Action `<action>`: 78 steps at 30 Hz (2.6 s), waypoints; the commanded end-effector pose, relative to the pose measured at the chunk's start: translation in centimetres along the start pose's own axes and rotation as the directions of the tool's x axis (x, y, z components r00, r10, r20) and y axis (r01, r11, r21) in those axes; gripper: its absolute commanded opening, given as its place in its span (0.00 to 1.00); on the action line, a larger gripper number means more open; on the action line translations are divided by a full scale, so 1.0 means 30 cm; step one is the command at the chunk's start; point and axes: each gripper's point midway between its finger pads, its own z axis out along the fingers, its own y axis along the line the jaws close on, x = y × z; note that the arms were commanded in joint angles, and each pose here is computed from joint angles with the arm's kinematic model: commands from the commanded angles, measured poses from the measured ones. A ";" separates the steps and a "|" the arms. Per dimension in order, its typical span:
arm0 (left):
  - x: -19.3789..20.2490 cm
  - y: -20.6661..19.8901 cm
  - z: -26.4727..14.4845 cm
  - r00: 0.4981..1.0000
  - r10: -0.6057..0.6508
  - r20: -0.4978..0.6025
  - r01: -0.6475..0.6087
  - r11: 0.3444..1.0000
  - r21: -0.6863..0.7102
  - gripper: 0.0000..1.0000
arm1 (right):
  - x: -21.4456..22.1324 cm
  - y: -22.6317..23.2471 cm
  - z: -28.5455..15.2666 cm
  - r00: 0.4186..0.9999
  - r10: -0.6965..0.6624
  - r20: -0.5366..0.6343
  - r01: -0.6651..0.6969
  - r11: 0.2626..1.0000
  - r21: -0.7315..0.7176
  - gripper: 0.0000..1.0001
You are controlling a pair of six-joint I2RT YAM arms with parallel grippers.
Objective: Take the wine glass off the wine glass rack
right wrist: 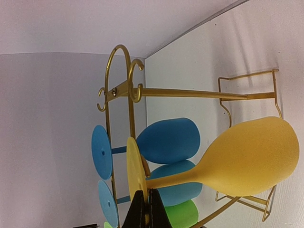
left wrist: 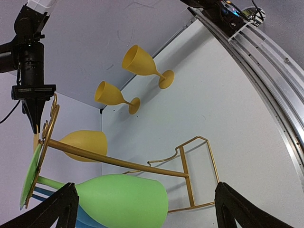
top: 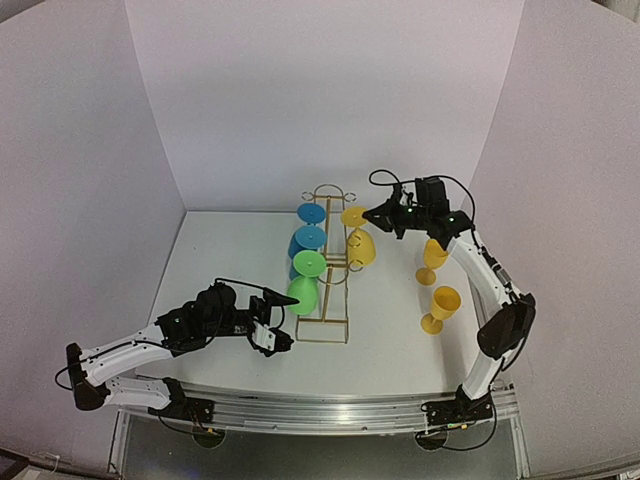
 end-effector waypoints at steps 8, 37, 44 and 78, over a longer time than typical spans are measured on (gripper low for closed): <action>-0.031 0.033 -0.030 0.999 0.014 0.031 -0.013 0.999 -0.034 0.99 | -0.023 0.069 -0.113 0.994 -0.026 0.104 0.030 0.999 -0.032 0.00; -0.072 0.060 -0.036 0.991 -0.130 0.038 0.129 0.991 0.027 1.00 | 0.013 0.118 -0.451 0.901 -0.291 0.321 0.279 0.957 0.085 0.00; -0.136 0.091 -0.044 0.939 -0.343 0.031 0.337 0.933 0.124 0.99 | 0.142 0.148 -0.554 0.876 -0.413 0.249 0.405 0.910 0.088 0.00; -0.645 0.527 0.377 0.196 -0.977 0.079 0.881 0.211 0.424 0.79 | 0.579 0.129 -0.758 0.802 -0.596 -0.026 0.591 0.799 -0.109 0.00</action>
